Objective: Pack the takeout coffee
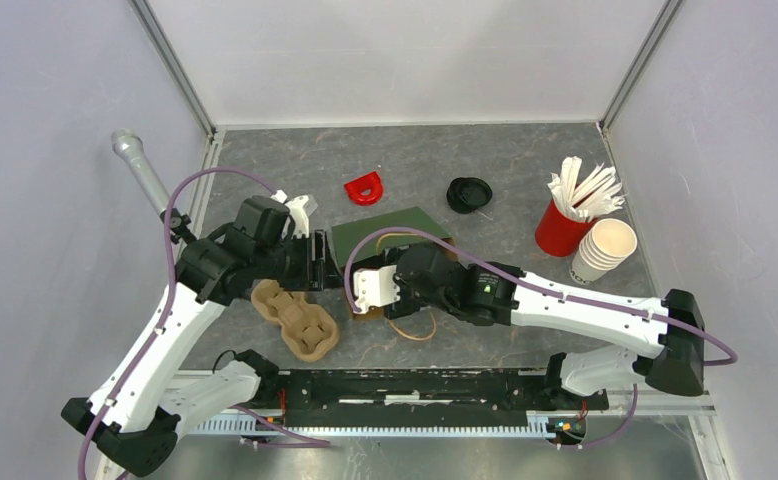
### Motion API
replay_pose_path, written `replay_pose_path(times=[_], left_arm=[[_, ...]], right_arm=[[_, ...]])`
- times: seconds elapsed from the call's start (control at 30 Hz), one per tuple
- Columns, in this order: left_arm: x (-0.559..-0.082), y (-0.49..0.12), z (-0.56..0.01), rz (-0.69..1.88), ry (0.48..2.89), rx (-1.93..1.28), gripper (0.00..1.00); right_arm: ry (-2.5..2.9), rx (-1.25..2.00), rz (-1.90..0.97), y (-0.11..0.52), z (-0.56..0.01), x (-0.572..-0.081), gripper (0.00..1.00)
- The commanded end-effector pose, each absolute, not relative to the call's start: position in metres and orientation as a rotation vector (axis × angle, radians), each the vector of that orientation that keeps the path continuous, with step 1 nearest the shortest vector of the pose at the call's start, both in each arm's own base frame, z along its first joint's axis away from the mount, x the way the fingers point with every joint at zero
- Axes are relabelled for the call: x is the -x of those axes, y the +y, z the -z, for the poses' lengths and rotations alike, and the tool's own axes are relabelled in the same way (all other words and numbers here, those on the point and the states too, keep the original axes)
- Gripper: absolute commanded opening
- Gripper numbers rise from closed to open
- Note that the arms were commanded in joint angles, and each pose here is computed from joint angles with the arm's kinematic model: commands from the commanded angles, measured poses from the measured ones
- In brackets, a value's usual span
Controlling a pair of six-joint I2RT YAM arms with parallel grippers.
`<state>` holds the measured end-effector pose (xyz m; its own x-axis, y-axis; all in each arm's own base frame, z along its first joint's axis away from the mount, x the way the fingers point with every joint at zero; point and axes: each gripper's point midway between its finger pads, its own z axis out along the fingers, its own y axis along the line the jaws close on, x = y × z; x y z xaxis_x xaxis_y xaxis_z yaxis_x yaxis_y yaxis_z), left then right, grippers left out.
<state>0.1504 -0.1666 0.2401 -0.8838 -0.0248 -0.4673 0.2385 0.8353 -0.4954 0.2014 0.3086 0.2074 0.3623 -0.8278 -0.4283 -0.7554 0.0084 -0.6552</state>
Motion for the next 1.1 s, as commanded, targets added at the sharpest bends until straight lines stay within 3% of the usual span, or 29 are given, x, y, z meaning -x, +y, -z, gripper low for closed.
replay_pose_path(times=[0.0, 0.5, 1.07], left_arm=[[-0.146, -0.161, -0.239, 0.744, 2.600, -0.058, 0.63], [-0.162, -0.173, -0.210, 0.733, 2.620, 0.009, 0.65], [-0.170, -0.165, -0.215, 0.613, 2.528, 0.089, 0.73]], right_arm=[[1.394, 1.681, 0.062, 0.320, -0.224, -0.205, 0.50], [1.415, 1.643, 0.057, 0.323, -0.224, -0.209, 0.50], [1.454, 1.546, 0.031, 0.332, -0.237, -0.225, 0.49]])
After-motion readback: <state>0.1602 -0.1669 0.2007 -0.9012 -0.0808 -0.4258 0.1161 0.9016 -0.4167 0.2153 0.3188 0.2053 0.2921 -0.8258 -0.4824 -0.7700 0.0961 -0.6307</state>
